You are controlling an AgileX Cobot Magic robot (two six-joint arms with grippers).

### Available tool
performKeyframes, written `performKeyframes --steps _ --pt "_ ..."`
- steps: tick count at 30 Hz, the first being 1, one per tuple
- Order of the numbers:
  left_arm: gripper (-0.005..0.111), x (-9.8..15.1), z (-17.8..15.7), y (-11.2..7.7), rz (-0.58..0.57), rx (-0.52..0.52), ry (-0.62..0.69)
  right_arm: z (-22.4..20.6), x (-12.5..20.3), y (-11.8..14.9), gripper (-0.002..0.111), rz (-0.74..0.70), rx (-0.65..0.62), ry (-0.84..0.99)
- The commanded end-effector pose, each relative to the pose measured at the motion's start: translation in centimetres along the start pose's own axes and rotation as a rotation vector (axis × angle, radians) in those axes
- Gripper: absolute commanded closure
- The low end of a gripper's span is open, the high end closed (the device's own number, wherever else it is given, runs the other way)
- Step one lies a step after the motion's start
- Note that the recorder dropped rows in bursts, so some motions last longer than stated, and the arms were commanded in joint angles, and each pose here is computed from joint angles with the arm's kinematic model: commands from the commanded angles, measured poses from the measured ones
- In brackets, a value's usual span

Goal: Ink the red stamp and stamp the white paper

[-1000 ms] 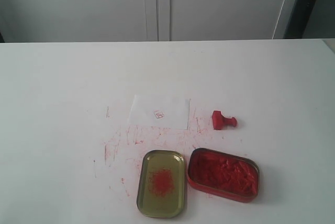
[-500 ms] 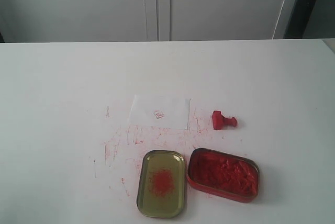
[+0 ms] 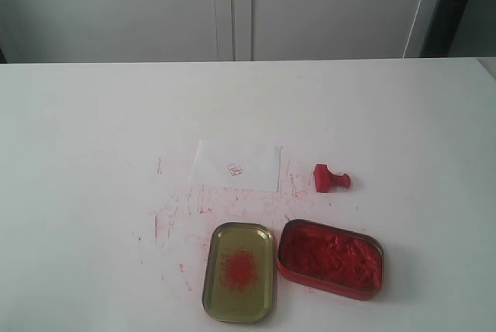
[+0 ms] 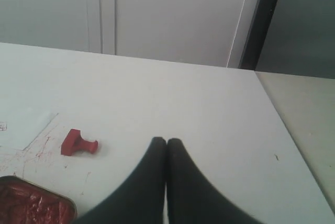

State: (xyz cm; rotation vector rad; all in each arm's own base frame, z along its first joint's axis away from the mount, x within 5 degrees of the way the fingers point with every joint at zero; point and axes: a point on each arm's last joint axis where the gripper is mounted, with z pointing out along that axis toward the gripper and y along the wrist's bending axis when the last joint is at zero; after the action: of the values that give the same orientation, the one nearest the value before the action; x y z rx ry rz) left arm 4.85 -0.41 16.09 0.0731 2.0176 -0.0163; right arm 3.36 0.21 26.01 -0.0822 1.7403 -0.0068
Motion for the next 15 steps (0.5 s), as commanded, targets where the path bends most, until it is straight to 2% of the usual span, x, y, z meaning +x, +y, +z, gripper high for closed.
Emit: performKeyframes --steps 1,15 --pt "0.107 0.27 0.07 -0.03 0.001 0.003 0.011 -0.11 -0.05 -0.03 0.108 -0.004 0.007 -0.023" --pt "0.107 0.27 0.07 -0.03 0.001 0.003 0.011 -0.12 -0.07 0.02 0.108 -0.006 -0.007 -0.026"
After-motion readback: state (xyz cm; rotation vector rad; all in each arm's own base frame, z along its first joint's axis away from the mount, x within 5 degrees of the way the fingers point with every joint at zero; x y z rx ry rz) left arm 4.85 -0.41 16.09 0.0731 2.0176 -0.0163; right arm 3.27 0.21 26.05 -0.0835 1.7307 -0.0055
